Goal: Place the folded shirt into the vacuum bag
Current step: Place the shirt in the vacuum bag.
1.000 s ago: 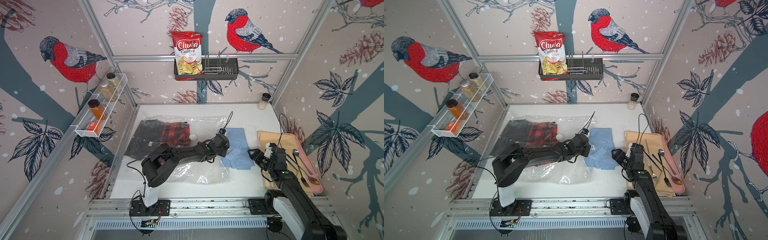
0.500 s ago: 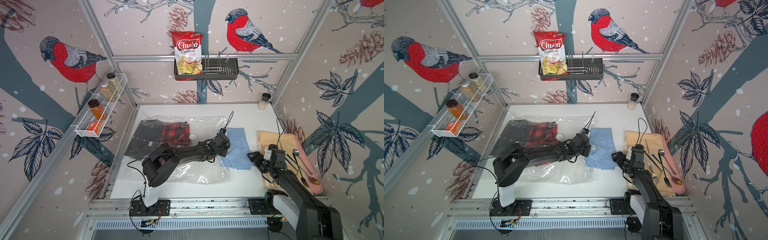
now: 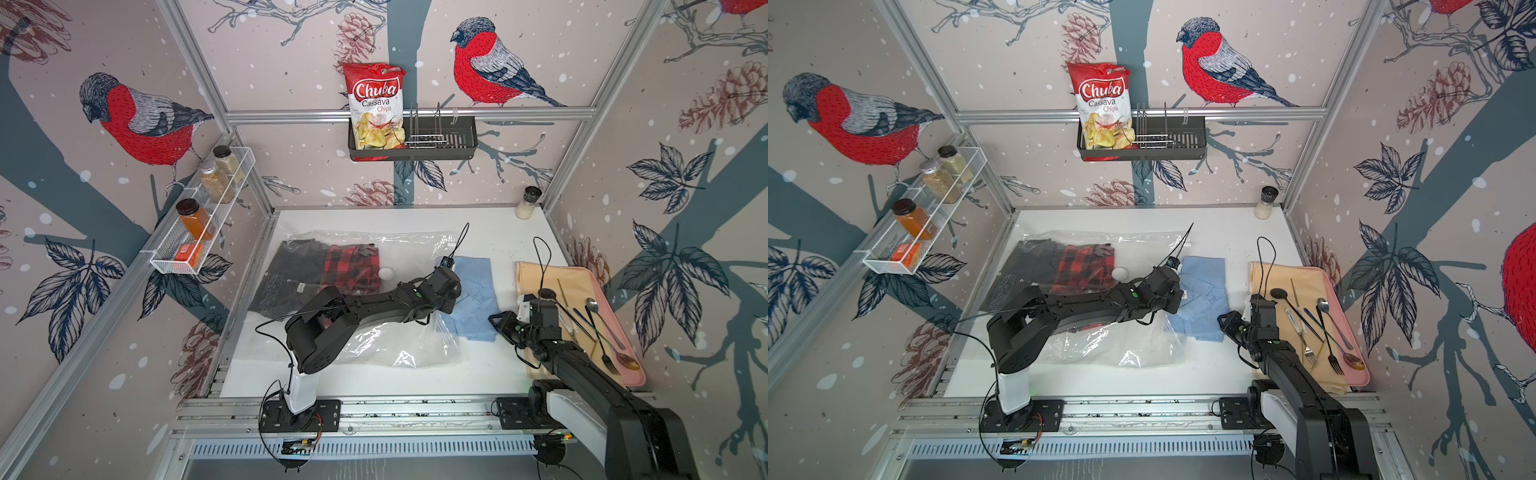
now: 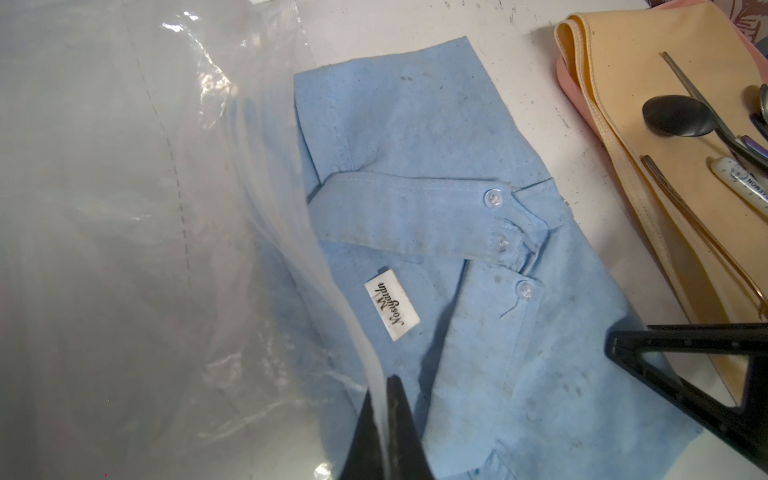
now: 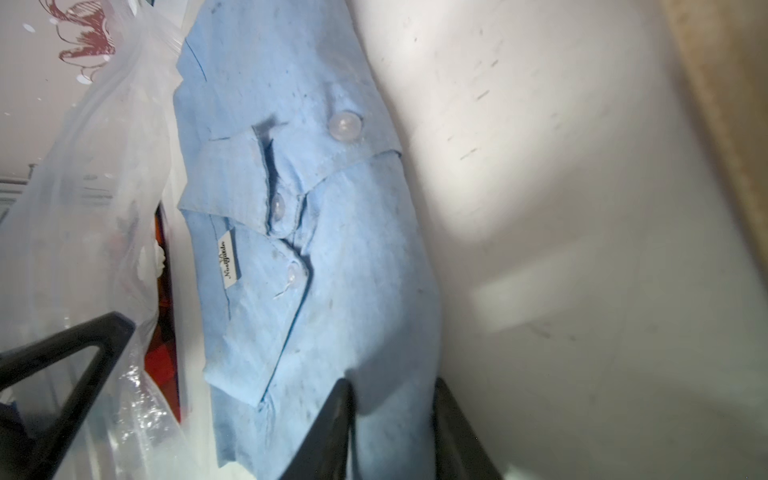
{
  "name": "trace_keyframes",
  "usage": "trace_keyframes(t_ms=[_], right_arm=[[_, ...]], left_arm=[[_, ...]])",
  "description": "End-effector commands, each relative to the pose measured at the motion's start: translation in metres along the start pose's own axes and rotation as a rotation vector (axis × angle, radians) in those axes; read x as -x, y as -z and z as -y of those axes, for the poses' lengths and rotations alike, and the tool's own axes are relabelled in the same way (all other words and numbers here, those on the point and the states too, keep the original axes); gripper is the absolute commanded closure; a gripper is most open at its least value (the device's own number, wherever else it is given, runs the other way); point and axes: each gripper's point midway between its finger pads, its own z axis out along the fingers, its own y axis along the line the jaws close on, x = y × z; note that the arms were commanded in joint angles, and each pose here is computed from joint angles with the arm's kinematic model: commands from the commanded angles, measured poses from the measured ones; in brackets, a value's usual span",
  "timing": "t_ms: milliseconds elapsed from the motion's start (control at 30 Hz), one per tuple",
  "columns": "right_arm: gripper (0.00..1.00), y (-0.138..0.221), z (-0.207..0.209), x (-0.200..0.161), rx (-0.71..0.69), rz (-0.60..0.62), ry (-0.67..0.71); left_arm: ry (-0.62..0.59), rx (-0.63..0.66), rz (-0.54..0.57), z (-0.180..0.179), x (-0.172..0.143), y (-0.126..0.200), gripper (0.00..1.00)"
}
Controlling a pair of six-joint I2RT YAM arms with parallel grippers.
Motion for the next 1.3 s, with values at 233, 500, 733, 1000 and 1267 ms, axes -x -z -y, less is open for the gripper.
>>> trace_keyframes(t_ms=[233,500,733,1000,1267], right_arm=[[0.96,0.004,-0.072,-0.004,0.226,-0.14,0.102],[0.97,-0.011,-0.099,-0.029,0.282,-0.219,0.123],[0.98,-0.029,-0.101,-0.062,0.256,-0.285,0.153],[0.47,-0.029,-0.091,-0.059,0.18,-0.233,0.166],[0.15,-0.005,-0.053,-0.024,0.103,-0.126,0.122]], left_arm=[[-0.023,-0.008,0.007,0.007,0.007,0.007,1.0],[-0.027,-0.018,0.027,0.014,0.015,0.015,1.0],[-0.033,-0.029,0.037,0.02,0.021,0.018,1.0],[-0.033,-0.02,0.033,0.018,0.019,0.019,1.0],[-0.038,-0.016,0.018,0.016,0.013,0.015,1.0]])
